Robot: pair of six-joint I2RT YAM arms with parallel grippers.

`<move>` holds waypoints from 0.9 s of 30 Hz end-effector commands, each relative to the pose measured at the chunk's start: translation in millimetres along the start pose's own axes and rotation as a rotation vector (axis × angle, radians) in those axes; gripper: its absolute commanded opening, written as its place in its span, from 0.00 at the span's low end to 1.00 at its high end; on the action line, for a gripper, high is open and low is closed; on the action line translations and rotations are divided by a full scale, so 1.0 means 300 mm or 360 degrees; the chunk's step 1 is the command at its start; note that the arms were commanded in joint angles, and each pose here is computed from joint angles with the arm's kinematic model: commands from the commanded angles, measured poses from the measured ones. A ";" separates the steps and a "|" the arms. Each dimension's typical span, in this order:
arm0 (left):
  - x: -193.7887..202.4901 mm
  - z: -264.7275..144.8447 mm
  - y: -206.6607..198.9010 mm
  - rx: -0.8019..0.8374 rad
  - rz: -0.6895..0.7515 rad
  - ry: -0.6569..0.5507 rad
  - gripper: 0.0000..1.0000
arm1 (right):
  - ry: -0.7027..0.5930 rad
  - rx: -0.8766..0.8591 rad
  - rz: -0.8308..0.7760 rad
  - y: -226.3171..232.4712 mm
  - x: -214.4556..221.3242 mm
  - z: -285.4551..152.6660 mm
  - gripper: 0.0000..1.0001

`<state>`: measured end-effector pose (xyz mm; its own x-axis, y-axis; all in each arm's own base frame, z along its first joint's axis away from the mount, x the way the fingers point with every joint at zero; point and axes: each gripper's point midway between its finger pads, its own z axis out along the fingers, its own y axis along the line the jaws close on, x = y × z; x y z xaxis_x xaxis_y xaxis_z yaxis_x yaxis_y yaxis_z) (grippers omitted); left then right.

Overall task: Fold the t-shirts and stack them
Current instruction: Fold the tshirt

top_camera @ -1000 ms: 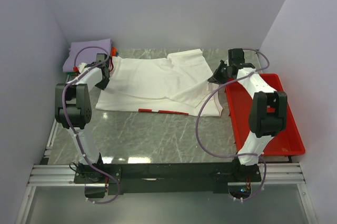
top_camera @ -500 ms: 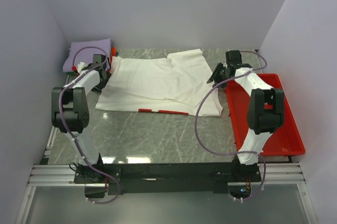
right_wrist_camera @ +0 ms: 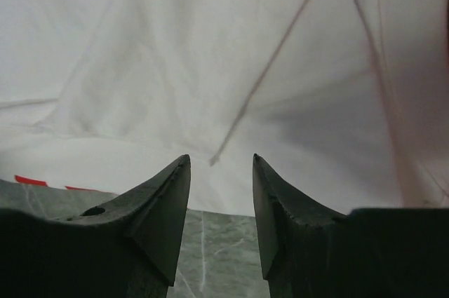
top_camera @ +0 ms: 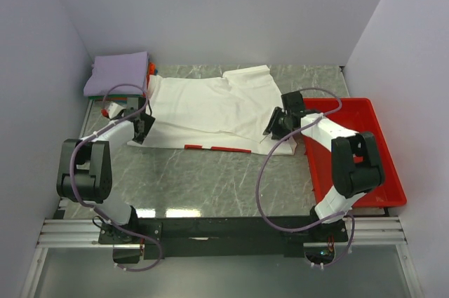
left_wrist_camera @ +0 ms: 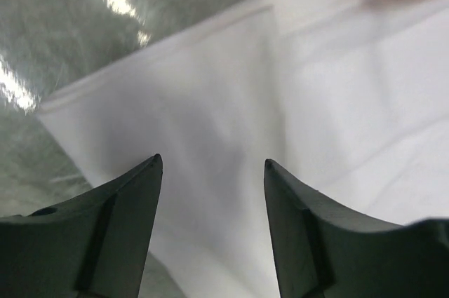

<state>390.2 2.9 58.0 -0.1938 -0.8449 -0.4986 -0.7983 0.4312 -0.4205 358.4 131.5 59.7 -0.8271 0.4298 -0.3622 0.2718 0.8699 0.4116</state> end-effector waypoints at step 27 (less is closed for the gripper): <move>0.120 0.021 0.117 -0.0101 -0.0012 0.0105 0.63 | -0.0049 -0.0094 0.0040 0.091 0.061 0.108 0.15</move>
<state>374.2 -11.6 32.3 -0.1965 -0.8702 -0.4519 -0.8128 0.4023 -0.4212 350.2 162.0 24.7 -0.8231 0.4545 -0.3406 0.2832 0.8482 0.4475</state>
